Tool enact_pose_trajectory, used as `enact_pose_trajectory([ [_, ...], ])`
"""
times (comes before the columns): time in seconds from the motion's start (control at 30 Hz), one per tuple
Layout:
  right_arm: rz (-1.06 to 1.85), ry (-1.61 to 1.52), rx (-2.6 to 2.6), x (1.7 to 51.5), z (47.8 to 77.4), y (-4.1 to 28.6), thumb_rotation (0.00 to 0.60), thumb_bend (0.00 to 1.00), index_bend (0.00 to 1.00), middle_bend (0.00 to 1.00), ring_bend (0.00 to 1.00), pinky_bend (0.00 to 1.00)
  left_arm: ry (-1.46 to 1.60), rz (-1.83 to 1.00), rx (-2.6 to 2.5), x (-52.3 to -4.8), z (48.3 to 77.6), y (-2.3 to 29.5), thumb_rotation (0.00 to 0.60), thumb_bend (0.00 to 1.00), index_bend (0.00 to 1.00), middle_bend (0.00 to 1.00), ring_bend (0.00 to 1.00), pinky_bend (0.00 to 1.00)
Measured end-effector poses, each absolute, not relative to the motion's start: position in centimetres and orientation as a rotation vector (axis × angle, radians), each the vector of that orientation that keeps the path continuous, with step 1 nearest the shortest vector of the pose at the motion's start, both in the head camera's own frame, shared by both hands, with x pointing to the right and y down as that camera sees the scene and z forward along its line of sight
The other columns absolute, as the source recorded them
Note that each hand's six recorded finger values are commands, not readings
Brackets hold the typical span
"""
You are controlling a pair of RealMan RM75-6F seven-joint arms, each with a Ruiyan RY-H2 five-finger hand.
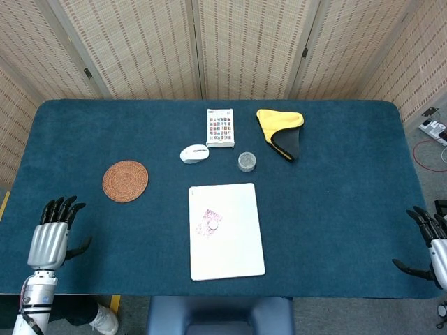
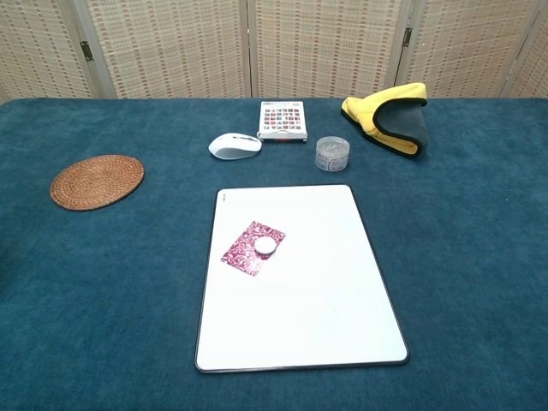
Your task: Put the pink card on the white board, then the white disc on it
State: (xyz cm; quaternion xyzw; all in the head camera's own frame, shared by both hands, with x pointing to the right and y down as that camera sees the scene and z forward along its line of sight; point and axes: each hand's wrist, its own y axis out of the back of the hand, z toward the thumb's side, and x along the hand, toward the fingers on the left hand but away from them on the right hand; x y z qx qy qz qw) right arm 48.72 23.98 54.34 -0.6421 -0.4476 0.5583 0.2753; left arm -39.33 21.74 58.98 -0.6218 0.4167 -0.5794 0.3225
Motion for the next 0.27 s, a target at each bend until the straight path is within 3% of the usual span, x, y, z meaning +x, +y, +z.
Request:
enact_pose_trajectory([
  [0.27, 1.496, -1.204, -1.647, 48.83, 53.77, 24.13, 0.600, 0.04, 0.10, 0.11, 0.14, 0.00, 1.101, -1.504, -1.637, -39.03, 58.83, 22.03, 0.600, 0.33, 0.21, 0.14, 0.06, 0.00],
])
